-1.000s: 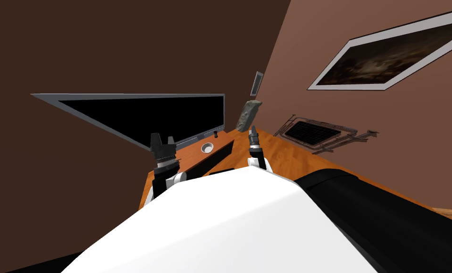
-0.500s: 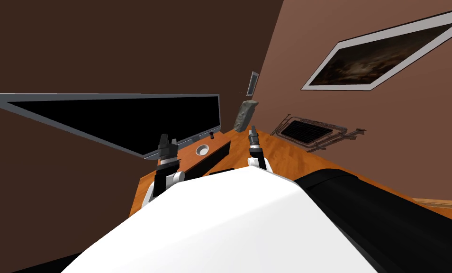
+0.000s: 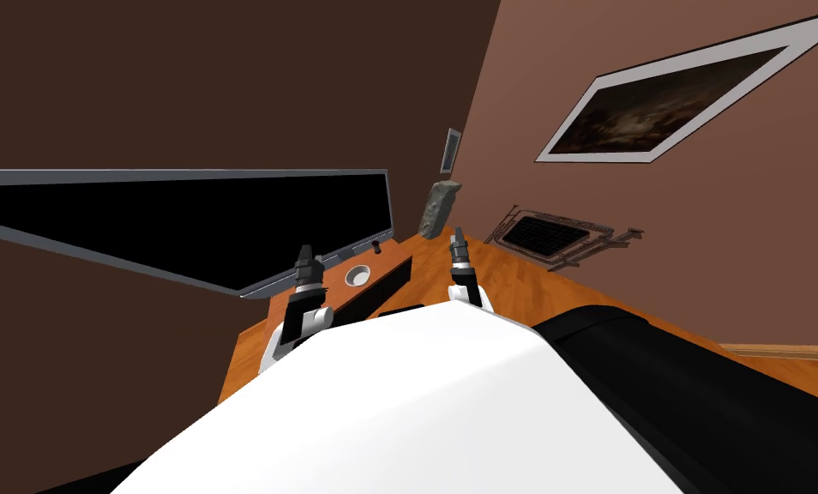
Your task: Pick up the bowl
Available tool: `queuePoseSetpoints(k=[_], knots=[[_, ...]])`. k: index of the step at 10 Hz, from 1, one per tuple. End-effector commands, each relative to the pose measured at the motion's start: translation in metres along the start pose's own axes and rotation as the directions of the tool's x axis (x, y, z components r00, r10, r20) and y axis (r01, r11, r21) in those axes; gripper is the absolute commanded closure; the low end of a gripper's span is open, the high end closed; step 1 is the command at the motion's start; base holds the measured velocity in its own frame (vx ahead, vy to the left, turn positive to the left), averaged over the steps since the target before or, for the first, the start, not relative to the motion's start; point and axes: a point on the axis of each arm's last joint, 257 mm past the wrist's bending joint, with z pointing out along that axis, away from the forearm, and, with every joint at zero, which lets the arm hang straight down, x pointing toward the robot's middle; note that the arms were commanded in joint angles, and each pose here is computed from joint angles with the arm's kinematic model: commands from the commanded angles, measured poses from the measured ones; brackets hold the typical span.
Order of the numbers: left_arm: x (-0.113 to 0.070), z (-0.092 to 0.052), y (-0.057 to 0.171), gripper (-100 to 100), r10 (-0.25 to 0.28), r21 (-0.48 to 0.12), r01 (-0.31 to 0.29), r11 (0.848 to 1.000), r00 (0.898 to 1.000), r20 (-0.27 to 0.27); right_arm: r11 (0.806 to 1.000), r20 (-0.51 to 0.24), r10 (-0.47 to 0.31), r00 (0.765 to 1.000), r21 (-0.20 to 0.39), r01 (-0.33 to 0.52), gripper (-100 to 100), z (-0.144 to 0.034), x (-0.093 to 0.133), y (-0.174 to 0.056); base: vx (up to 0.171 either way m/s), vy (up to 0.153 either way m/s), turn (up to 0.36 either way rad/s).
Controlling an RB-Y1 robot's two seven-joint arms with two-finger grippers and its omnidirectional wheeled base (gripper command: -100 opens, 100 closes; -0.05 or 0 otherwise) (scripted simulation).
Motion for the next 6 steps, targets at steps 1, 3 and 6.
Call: queuePoseSetpoints(k=[1, 3, 6], knots=[[-0.004, 0.005, 0.026, -100, 0.019, -0.065, -0.018, 0.998, 1.000, 0.002, 1.000, 0.000, 0.000, 1.000, 0.000, 0.000, 0, 0.000, 0.000, 0.000, 0.047, -0.123, -0.121], [-0.006, 0.006, 0.049, -100, 0.028, -0.131, -0.027, 0.991, 1.000, 0.001, 1.000, 0.000, 0.000, 1.000, 0.000, 0.000, 0, 0.000, 0.000, 0.000, 0.044, -0.095, -0.043], [-0.010, 0.006, 0.090, -100, 0.040, -0.244, -0.039, 0.969, 0.999, 0.000, 1.000, 0.000, 0.000, 1.000, 0.000, 0.000, 0, 0.000, 0.000, 0.000, 0.038, -0.105, -0.073]])
